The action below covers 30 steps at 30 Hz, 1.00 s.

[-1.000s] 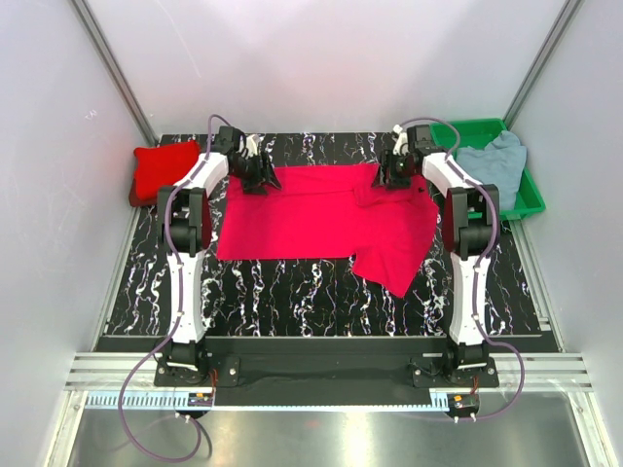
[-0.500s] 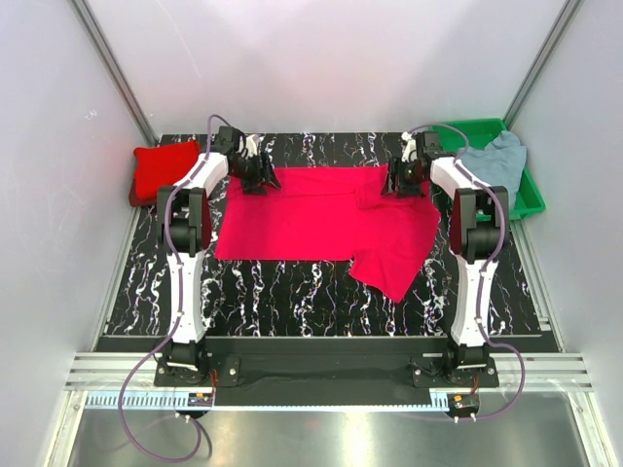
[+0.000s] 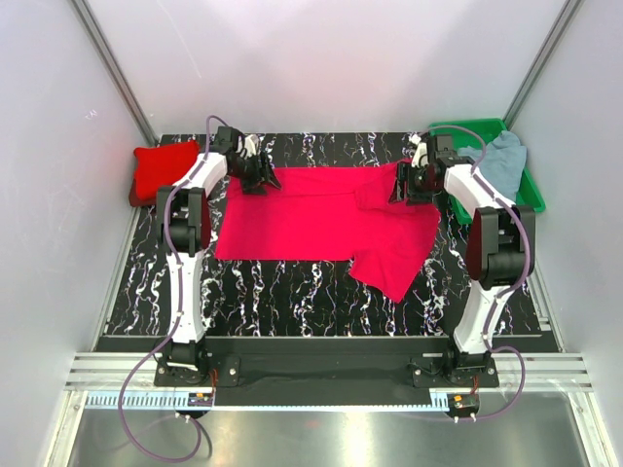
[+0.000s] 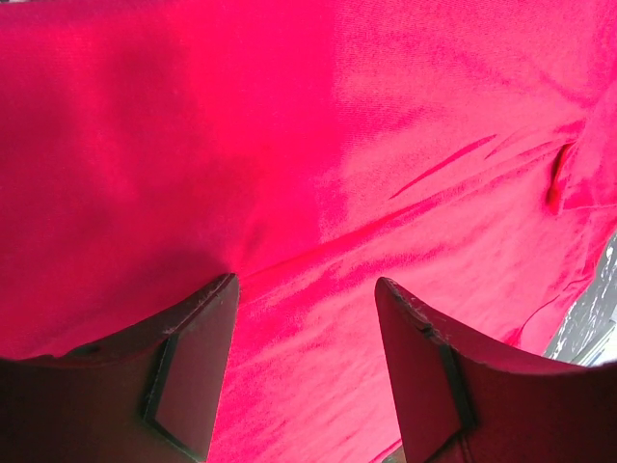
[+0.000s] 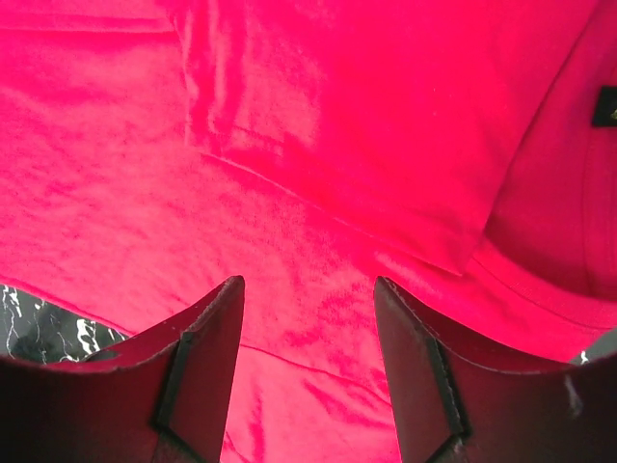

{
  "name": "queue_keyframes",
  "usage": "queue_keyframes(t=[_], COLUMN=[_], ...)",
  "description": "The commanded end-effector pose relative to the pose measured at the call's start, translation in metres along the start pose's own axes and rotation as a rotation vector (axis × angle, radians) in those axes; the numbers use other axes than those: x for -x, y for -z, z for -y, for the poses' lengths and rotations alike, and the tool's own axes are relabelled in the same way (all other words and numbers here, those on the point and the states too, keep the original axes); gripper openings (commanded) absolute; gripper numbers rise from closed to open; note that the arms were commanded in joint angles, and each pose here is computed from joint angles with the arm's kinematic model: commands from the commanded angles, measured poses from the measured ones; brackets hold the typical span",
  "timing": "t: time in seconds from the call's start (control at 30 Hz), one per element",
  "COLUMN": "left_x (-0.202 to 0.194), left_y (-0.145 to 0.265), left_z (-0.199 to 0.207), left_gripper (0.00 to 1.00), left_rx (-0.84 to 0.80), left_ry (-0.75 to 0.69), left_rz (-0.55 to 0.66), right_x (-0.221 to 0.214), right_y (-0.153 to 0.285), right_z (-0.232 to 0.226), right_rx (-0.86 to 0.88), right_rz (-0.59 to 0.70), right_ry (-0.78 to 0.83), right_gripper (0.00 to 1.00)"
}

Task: Fold and stack the t-shirts
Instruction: Fold the tshirt

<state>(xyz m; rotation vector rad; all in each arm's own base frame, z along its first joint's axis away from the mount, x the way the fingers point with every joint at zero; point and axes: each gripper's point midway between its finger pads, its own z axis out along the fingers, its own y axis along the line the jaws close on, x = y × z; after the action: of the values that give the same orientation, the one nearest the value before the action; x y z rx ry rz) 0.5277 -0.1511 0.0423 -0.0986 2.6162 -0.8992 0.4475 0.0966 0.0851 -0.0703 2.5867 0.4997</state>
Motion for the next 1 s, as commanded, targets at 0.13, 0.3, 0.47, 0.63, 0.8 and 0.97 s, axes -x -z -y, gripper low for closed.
queue_keyframes(t=[0.13, 0.3, 0.47, 0.63, 0.8, 0.97], left_x=[0.015, 0.027, 0.031, 0.038, 0.031, -0.007], left_y=[0.034, 0.066, 0.072, 0.099, 0.170, 0.202], left_z=[0.014, -0.026, -0.047, -0.033, -0.025, -0.033], left_gripper=[0.66, 0.81, 0.82, 0.84, 0.93, 0.90], left_rx=[0.024, 0.291, 0.378, 0.399, 0.489, 0.595], left_ry=[-0.094, -0.189, -0.197, -0.282, -0.298, -0.478], left_rz=[0.067, 0.113, 0.123, 0.146, 0.231, 0.202], right_x=[0.055, 0.090, 0.088, 0.087, 0.078, 0.039], right_y=[0.003, -0.012, -0.039, -0.023, 0.037, 0.085], right_z=[0.011, 0.021, 0.030, 0.035, 0.040, 0.019], right_rx=[-0.051, -0.027, -0.013, -0.043, -0.160, -0.094], right_rz=[0.124, 0.175, 0.145, 0.145, 0.193, 0.185], right_ry=[0.029, -0.046, -0.065, -0.027, 0.178, 0.493], right_gripper=[0.64, 0.64, 0.65, 0.62, 0.64, 0.63])
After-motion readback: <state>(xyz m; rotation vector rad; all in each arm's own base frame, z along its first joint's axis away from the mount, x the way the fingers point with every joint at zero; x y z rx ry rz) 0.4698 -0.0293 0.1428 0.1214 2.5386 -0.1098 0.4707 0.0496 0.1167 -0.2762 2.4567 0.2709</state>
